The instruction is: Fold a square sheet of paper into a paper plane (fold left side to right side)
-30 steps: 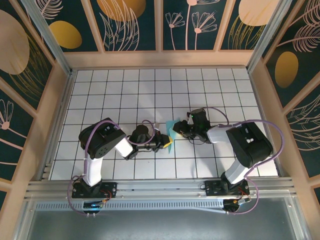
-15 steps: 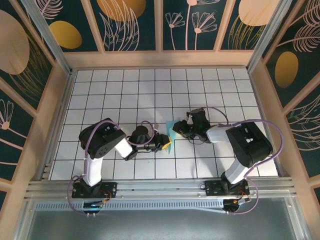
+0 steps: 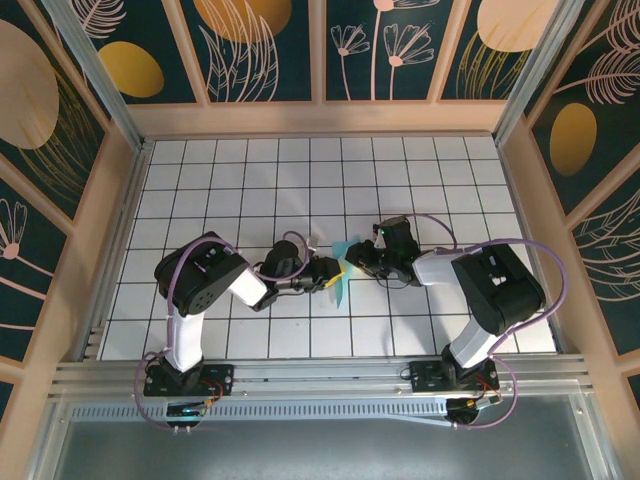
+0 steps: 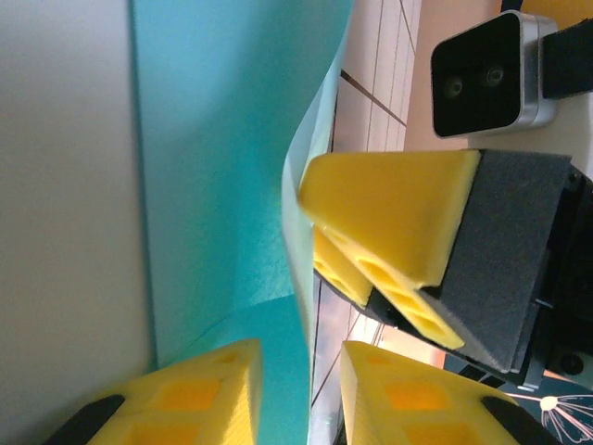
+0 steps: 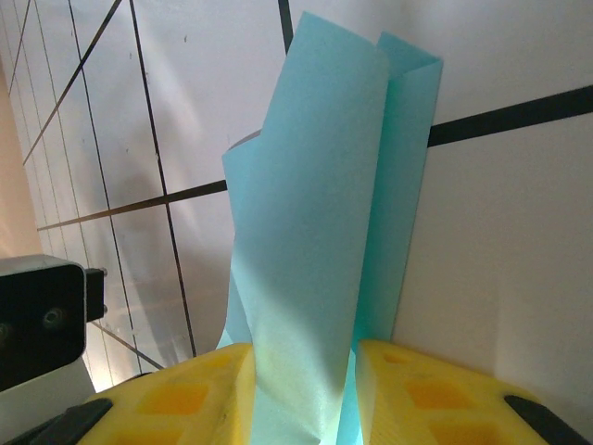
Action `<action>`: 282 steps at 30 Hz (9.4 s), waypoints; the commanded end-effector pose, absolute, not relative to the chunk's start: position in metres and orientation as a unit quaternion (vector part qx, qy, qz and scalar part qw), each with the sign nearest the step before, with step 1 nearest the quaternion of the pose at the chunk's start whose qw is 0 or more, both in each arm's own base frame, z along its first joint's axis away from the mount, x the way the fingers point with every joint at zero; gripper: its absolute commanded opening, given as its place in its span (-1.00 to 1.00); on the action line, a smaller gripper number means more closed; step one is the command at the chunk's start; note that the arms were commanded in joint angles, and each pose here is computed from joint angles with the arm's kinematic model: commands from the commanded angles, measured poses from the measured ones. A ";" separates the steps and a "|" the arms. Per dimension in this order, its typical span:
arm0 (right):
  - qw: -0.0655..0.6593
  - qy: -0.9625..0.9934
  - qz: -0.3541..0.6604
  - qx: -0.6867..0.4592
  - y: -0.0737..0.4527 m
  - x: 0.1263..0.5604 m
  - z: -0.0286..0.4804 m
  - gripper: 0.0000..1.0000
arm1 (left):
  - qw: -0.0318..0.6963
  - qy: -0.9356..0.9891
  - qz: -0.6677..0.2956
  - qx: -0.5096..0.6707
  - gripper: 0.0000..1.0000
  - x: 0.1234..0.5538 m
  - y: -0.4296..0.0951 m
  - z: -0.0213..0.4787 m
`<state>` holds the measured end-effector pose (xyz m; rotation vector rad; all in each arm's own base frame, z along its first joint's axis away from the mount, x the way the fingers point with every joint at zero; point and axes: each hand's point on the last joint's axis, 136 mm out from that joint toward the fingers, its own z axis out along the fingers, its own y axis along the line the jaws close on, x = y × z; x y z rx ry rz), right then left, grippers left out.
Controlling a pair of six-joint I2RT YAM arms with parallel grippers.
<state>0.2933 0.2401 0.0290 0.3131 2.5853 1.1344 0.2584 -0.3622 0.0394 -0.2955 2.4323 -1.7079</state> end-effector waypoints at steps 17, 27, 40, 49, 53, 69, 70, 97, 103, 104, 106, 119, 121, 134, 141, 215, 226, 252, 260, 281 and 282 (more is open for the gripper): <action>0.141 0.914 0.367 0.104 0.239 0.291 0.016 -0.31 | 0.110 0.850 -0.507 -0.095 -0.85 0.272 -0.352 0.020; 0.138 0.915 0.366 0.103 0.240 0.290 0.015 -0.31 | 0.125 0.855 -0.495 -0.090 -0.87 0.275 -0.345 0.024; 0.139 0.913 0.370 0.101 0.242 0.291 0.017 -0.32 | 0.121 0.864 -0.482 -0.083 -0.88 0.274 -0.344 0.014; 0.155 0.905 0.386 0.095 0.246 0.296 0.036 -0.32 | 0.118 0.886 -0.440 -0.083 -0.92 0.270 -0.333 -0.009; 0.162 0.903 0.385 0.096 0.245 0.297 0.041 -0.32 | 0.117 0.892 -0.428 -0.081 -0.94 0.269 -0.330 -0.016; 0.189 0.907 0.364 0.094 0.230 0.302 0.057 -0.54 | 0.117 0.902 -0.408 -0.079 -0.96 0.270 -0.327 -0.028; 0.189 0.908 0.363 0.090 0.231 0.303 0.058 -0.62 | 0.117 0.902 -0.408 -0.079 -0.96 0.270 -0.327 -0.028; 0.150 0.933 0.317 0.086 0.239 0.311 0.020 -1.00 | 0.107 0.908 -0.394 -0.093 -1.00 0.270 -0.324 -0.039; 0.145 0.936 0.307 0.091 0.235 0.307 0.013 -1.00 | 0.099 0.909 -0.392 -0.099 -1.00 0.269 -0.324 -0.044; 0.145 0.936 0.307 0.090 0.235 0.307 0.013 -1.00 | 0.098 0.909 -0.392 -0.100 -1.00 0.269 -0.324 -0.045; 0.142 0.937 0.306 0.092 0.234 0.305 0.011 -1.00 | 0.096 0.909 -0.392 -0.100 -1.00 0.268 -0.325 -0.045; 0.123 0.943 0.289 0.114 0.217 0.286 -0.012 -1.00 | 0.103 0.898 -0.416 -0.102 -0.92 0.271 -0.330 -0.032; 0.122 0.943 0.287 0.117 0.215 0.283 -0.014 -1.00 | 0.112 0.893 -0.425 -0.095 -0.85 0.275 -0.333 -0.021; 0.120 0.944 0.286 0.113 0.211 0.276 -0.020 -1.00 | 0.166 0.895 -0.412 -0.042 -0.47 0.282 -0.329 0.055; 0.119 0.944 0.287 0.110 0.212 0.275 -0.020 -1.00 | 0.139 0.879 -0.457 0.007 -0.87 0.263 -0.344 0.095; 0.184 0.909 0.367 0.068 0.228 0.284 0.043 -1.00 | 0.048 0.960 -0.274 0.014 -1.00 0.223 -0.334 -0.037; 0.172 0.909 0.376 0.053 0.244 0.285 0.031 -1.00 | 0.051 0.966 -0.251 0.019 -1.00 0.223 -0.327 -0.041; 0.174 0.933 0.306 0.070 0.215 0.311 0.005 -1.00 | 0.042 0.975 -0.218 0.026 -1.00 0.217 -0.314 -0.054; 0.183 0.932 0.302 0.076 0.206 0.333 0.006 -1.00 | 0.039 0.976 -0.214 0.027 -1.00 0.215 -0.312 -0.057; 0.201 0.926 0.307 0.091 0.186 0.385 0.011 -1.00 | 0.037 0.975 -0.220 0.024 -1.00 0.213 -0.312 -0.058; 0.201 0.925 0.307 0.093 0.185 0.386 0.010 -1.00 | 0.037 0.974 -0.220 0.024 -1.00 0.213 -0.313 -0.058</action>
